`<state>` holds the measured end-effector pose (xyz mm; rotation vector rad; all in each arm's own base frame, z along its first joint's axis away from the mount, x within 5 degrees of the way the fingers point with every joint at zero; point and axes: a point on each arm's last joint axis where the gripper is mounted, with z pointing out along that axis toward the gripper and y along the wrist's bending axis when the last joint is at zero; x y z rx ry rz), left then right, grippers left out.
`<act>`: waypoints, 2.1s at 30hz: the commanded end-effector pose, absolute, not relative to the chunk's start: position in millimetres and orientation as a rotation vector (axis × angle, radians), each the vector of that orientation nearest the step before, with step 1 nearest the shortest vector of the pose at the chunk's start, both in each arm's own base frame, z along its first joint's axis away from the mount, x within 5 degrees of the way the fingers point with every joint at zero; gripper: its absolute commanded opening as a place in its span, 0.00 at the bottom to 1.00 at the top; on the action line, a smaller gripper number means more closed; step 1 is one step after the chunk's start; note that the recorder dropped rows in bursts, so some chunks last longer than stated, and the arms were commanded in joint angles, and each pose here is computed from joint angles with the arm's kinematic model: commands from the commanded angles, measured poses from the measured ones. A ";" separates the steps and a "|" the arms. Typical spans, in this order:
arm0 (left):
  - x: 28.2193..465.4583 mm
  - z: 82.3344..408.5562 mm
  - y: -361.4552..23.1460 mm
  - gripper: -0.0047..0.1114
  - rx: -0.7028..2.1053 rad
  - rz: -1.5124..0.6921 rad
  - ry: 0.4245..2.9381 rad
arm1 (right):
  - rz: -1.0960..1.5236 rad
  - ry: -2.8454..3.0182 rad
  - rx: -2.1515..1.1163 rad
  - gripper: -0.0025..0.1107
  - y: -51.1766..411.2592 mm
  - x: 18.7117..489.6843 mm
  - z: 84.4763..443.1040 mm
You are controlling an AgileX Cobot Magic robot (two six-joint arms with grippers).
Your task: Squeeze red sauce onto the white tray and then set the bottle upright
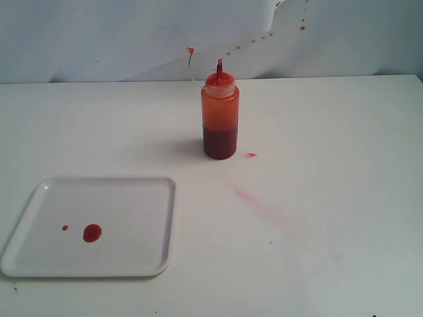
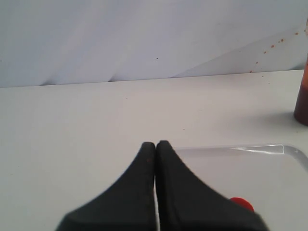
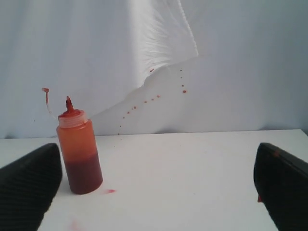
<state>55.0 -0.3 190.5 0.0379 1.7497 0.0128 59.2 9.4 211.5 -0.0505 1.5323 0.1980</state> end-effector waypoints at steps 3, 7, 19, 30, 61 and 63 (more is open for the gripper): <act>55.0 189.1 -0.2 0.04 0.026 0.006 1.749 | 0.162 1.635 -0.073 0.95 8.9 58.8 200.8; 55.0 189.1 -0.2 0.04 0.026 0.006 1.749 | 0.158 1.687 -0.075 0.95 8.8 58.4 196.1; 55.0 189.1 -0.2 0.04 0.026 0.006 1.749 | 0.058 1.834 -0.046 0.95 3.3 56.4 182.9; 55.0 189.1 -0.2 0.04 0.026 0.006 1.749 | 0.015 1.835 0.038 0.95 -0.9 56.3 182.6; 55.0 189.1 -0.2 0.04 0.026 0.006 1.749 | -0.012 1.808 0.016 0.95 -1.5 53.9 183.9; 55.0 189.1 -0.2 0.04 0.026 0.006 1.749 | -0.012 1.819 0.016 0.94 -1.6 53.7 182.9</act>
